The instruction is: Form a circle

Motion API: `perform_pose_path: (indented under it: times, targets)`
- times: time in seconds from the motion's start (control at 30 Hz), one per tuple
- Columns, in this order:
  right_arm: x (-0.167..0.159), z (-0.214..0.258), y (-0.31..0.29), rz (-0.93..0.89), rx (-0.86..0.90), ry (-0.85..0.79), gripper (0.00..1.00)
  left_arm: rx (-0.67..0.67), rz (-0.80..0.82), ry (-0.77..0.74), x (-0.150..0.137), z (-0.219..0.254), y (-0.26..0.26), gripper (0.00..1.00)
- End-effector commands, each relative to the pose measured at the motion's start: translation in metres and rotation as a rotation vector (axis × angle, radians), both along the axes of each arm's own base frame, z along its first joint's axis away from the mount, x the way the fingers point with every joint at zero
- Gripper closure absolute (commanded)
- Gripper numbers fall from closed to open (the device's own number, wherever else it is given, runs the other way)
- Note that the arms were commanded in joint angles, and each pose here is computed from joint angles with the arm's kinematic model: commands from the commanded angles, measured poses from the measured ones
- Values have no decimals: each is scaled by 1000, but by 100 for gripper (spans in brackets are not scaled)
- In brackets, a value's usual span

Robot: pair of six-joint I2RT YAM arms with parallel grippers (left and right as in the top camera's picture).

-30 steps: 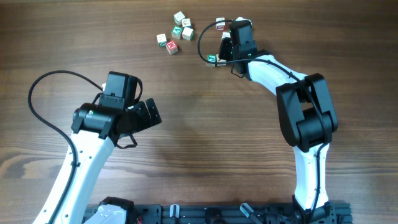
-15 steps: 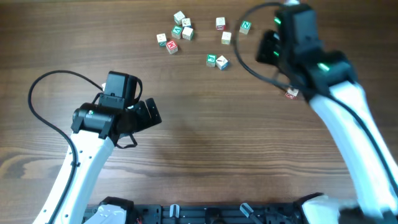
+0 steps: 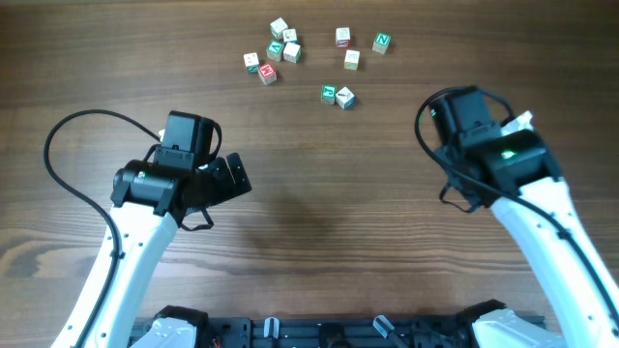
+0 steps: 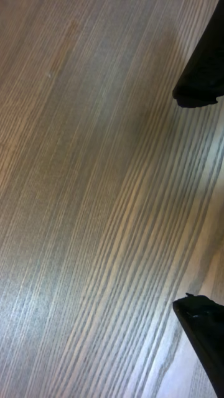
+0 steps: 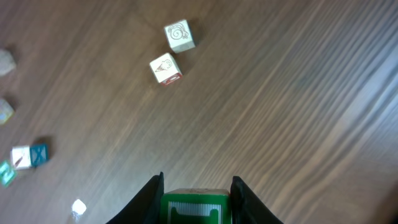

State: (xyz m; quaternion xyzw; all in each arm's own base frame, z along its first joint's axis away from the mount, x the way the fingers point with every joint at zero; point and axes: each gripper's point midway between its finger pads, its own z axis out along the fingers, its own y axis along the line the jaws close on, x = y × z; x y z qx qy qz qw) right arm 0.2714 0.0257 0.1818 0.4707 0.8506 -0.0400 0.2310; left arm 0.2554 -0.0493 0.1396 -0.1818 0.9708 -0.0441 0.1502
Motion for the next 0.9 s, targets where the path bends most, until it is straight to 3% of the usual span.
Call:
perform_pose_path:
  times: [0.0, 0.17, 0.33, 0.43, 0.63, 0.87]
  targets:
    - [5, -33, -7, -119, -3, -47, 76, -3, 2, 1, 0, 0, 1, 0]
    - [19, -61, -14, -145, -27, -128, 76, -3, 2, 1, 0, 0, 1, 0]
    - [26, -90, -43, -238, -45, -91, 76, -3, 2, 1, 0, 0, 1, 0]
    - [44, -110, -53, -162, -47, -44, 76, -3, 2, 1, 0, 0, 1, 0]
    - [61, -137, -61, -187, -7, -34, 76, -3, 2, 1, 0, 0, 1, 0]
    - [62, -148, -69, -244, -21, -29, 76, -3, 2, 1, 0, 0, 1, 0]
